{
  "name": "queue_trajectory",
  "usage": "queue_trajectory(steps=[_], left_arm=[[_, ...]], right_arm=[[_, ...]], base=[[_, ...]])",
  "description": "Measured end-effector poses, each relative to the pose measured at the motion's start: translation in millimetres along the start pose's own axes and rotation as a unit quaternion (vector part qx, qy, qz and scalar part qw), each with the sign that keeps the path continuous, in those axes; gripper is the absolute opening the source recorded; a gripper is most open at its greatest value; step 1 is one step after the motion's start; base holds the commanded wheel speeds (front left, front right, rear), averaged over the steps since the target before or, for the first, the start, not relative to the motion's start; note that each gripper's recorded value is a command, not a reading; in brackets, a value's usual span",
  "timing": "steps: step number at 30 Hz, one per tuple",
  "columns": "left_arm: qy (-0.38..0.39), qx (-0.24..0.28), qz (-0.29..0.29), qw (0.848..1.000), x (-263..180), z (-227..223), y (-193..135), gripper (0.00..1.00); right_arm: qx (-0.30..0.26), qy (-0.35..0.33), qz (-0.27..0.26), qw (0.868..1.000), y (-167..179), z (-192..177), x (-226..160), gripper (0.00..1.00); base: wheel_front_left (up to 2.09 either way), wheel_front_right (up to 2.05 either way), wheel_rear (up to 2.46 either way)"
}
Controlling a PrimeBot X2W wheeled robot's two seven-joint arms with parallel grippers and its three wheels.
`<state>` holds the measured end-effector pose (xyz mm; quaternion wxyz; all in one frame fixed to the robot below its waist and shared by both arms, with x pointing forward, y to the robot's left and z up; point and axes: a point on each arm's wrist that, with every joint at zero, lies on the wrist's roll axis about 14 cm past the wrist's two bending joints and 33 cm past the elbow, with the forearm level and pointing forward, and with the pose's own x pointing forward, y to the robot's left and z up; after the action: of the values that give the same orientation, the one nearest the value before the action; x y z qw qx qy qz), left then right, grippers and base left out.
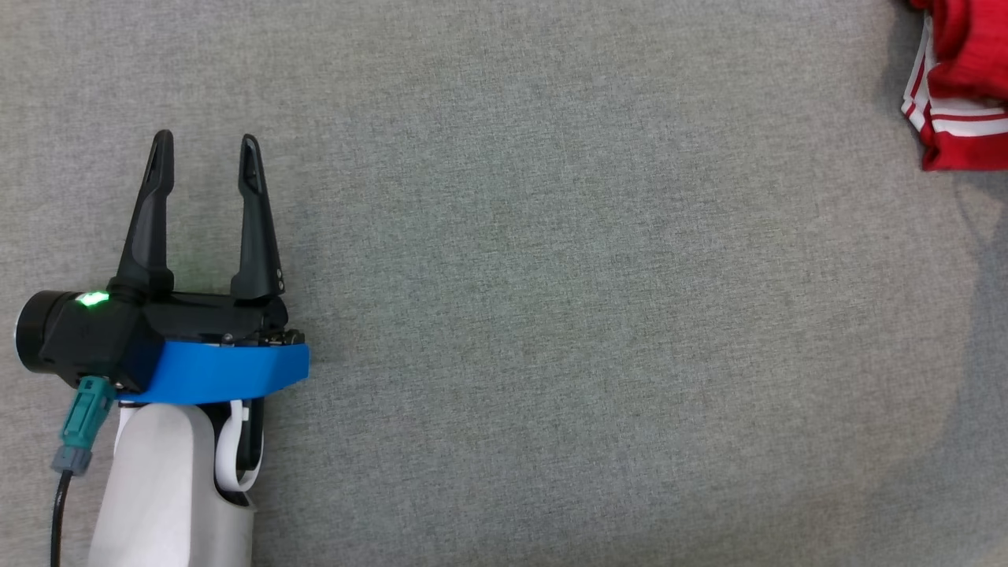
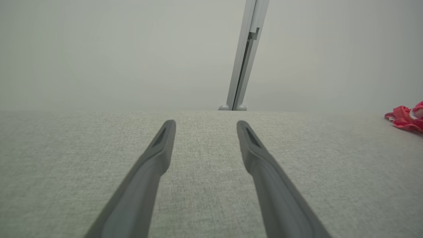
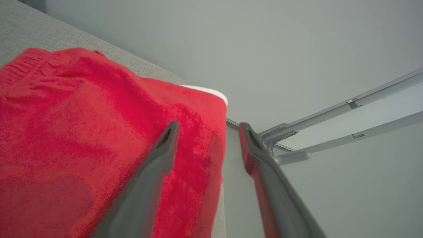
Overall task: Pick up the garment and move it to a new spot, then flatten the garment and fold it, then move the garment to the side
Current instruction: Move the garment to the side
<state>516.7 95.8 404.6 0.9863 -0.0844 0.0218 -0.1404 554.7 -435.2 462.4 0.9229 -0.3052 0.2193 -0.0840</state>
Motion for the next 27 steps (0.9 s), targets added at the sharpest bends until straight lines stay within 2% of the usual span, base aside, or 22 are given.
queue_trajectory(steps=[6,11,18,22,27], left_arm=[[-0.008,0.002,0.009,1.000,-3,10,5,1.00],[-0.019,0.005,0.020,1.000,-15,29,7,1.00],[-0.044,0.014,0.043,0.998,-40,62,15,1.00],[-0.048,0.015,0.052,0.997,-54,71,16,1.00],[-0.054,0.017,0.064,0.996,-67,80,21,1.00]], right_arm=[[0.014,-0.033,-0.013,0.999,-5,18,-1,1.00],[0.050,-0.120,-0.009,0.992,4,67,-11,1.00],[0.111,-0.221,0.037,0.968,51,133,-42,1.00],[0.139,-0.272,0.070,0.950,80,165,-67,1.00],[0.162,-0.289,0.106,0.938,113,174,-89,1.00]], base=[[0.00,0.00,0.00],[0.00,0.00,0.00],[0.00,0.00,0.00],[0.00,0.00,0.00],[0.00,0.00,0.00]])
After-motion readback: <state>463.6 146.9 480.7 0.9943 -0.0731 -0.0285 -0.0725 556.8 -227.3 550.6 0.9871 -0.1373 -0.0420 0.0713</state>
